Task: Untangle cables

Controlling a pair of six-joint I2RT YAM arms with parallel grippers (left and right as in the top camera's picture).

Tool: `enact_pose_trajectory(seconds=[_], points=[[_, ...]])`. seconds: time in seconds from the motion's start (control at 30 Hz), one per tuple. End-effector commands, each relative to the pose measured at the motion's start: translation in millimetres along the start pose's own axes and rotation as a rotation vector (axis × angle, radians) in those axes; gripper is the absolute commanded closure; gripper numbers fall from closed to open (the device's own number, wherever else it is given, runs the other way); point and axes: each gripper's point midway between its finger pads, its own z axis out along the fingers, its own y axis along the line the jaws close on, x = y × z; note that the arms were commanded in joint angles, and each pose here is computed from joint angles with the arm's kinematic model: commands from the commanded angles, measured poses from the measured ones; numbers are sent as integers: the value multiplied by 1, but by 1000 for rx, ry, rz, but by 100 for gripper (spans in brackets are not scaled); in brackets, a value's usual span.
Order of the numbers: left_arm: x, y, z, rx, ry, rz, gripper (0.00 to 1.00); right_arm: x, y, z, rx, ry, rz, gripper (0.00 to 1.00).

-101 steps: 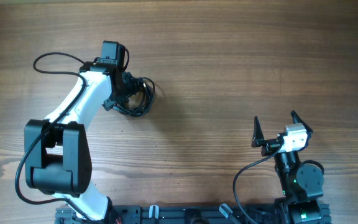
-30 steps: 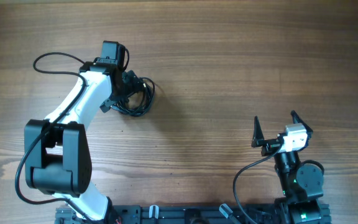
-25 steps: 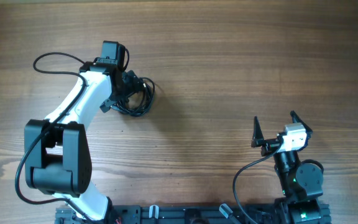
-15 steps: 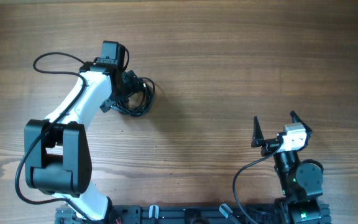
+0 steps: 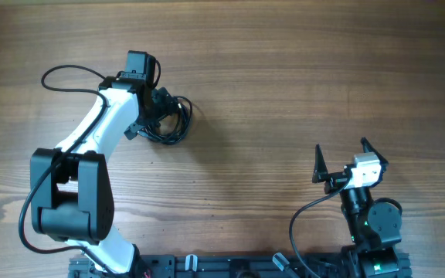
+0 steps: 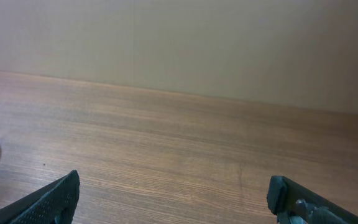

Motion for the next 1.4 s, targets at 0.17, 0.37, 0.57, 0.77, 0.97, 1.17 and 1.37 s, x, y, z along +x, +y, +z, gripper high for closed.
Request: enact_pose_trajectory(seconds=[0.17,0.37,0.57,0.77,0.97,1.17,1.37], points=[[3,4,6,-9,17,-5,0,1,-4,0,24,3,15,0],[3,3,6,-9,16,-5,0,1,-4,0,24,4,15,0],[23,11,4,-29,104,-1,0,1,-4,0,24,4,15,0],[-4,-1,-30,11,27,-12,0,1,-4,0,24,4,15,0],[-33,-19,-52,99,-96,-107,0,1,-4,0,24,4,15,0],[-21,-23,-17,52,-39,-129,96,1,-4,0,24,4,15,0],[-27,-12,5,-34,-73,-189,78,1,-4,0,24,4,15,0]])
